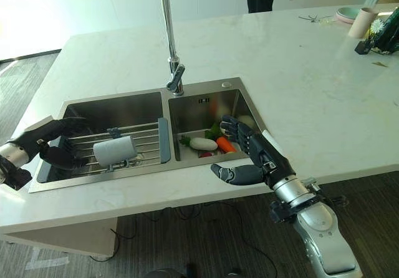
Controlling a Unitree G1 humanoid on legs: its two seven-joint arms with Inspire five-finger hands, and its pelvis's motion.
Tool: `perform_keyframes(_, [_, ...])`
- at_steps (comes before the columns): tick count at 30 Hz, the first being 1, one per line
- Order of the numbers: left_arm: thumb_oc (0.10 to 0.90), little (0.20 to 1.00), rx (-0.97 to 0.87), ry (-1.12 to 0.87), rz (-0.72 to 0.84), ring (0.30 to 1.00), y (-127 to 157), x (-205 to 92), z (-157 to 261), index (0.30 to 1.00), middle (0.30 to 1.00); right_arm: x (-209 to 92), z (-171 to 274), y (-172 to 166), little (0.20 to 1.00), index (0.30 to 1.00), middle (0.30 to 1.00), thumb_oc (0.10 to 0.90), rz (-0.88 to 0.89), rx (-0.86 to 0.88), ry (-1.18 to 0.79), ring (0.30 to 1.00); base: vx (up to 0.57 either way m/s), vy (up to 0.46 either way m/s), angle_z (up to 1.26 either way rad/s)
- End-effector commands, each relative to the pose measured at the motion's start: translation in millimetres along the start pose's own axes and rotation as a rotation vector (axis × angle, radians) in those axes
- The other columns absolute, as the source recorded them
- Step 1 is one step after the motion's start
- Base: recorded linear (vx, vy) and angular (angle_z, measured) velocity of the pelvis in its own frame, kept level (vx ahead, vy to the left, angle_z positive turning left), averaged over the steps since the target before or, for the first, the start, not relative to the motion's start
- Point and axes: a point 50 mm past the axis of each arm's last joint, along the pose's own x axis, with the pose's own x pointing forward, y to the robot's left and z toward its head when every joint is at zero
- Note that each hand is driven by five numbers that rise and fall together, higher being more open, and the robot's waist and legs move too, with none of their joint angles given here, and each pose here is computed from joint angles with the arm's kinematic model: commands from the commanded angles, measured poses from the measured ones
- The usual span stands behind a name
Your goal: Place the dishes in the dishwasher.
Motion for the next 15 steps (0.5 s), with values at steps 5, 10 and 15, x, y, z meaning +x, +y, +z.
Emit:
perform_keyframes(5, [0.800,0.900,0.076,-0.147,0.181,0.900,47.5,1.7,45.4,0.900,0.900,20.9,49.7,-3.9,0.900,0.900,0.900,0.800,0.030,-0.071,-0.283,0.900,0.00,-0.001,-0.02])
perform_keyframes(10, [0.800,0.900,0.096,-0.117,0.137,0.900,38.2,10.7,44.2,0.900,0.900,23.2,49.3,-1.2,0.900,0.900,0.900,0.800,0.041,-0.077,-0.284,0.900,0.01,-0.003,-0.09])
perform_keyframes(15, [0.800,0.900,0.097,-0.095,0.108,0.900,34.9,15.4,41.6,0.900,0.900,23.5,48.4,-2.8,0.900,0.900,0.900,0.800,0.039,-0.081,-0.282,0.900,0.01,0.000,-0.07])
